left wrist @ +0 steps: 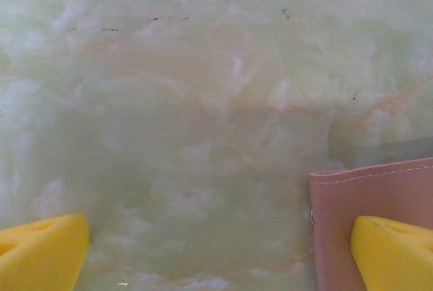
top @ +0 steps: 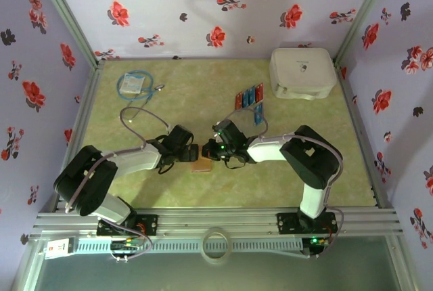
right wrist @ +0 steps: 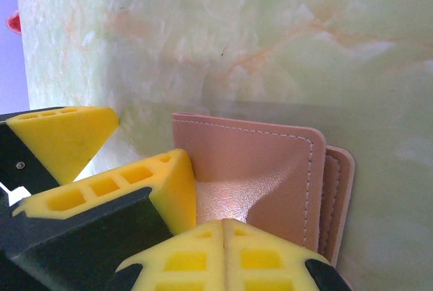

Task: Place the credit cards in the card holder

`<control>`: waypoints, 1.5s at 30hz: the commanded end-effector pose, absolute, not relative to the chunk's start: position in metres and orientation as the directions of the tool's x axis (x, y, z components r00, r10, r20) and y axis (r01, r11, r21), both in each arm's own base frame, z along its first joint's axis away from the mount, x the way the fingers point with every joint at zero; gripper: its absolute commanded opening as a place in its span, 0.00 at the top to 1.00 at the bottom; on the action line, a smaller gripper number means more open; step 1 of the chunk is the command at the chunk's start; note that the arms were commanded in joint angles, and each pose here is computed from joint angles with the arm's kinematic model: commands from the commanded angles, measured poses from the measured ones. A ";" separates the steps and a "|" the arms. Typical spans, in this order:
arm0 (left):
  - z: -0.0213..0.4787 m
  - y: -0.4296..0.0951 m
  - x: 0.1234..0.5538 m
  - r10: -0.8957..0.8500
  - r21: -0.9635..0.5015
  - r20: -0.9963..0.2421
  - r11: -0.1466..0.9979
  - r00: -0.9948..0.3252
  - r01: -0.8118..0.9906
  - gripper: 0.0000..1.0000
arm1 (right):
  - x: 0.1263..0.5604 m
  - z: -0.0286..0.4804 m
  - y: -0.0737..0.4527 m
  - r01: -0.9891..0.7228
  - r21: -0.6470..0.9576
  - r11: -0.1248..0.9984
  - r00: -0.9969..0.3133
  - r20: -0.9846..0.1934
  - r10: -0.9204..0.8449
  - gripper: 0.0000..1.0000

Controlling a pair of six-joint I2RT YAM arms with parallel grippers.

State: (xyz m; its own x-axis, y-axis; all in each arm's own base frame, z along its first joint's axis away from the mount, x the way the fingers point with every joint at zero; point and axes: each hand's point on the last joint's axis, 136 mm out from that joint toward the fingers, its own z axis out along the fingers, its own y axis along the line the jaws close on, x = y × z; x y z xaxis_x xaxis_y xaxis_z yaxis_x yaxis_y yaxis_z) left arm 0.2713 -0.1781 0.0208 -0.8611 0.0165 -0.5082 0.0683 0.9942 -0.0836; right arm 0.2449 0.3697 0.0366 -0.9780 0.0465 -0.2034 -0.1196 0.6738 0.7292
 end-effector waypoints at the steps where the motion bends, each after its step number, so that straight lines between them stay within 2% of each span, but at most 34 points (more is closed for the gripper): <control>1: 0.000 -0.161 0.259 0.024 -0.022 -0.456 0.999 -0.890 0.039 0.00 | 0.230 0.026 0.362 -0.114 0.700 0.705 -0.984 -0.178 0.018 1.00; 16: 0.001 -0.162 0.259 0.023 -0.024 -0.457 0.999 -0.889 0.038 0.00 | 0.213 0.014 0.359 -0.153 0.645 0.749 -0.981 -0.189 -0.037 1.00; 32: 0.001 -0.161 0.259 0.020 -0.021 -0.456 0.999 -0.890 0.033 0.00 | 0.188 -0.029 0.333 -0.170 0.521 0.836 -0.980 -0.179 -0.087 1.00; 40: 0.003 -0.161 0.259 0.021 -0.021 -0.458 0.999 -0.889 0.035 0.00 | 0.183 -0.044 0.326 -0.134 0.512 0.849 -0.987 -0.148 -0.066 1.00; 45: 0.006 -0.162 0.261 0.024 -0.020 -0.460 0.999 -0.887 0.037 0.00 | 0.191 -0.032 0.337 -0.134 0.545 0.828 -0.986 -0.155 -0.058 0.99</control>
State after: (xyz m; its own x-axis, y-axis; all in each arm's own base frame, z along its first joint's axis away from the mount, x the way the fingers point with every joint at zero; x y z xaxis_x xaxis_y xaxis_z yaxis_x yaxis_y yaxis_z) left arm 0.2716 -0.1778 0.0209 -0.8608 0.0091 -0.5089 0.0610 0.9945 -0.0854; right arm 0.2320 0.3750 0.0337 -0.9386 0.0210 -0.3442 -0.2338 0.6951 0.6798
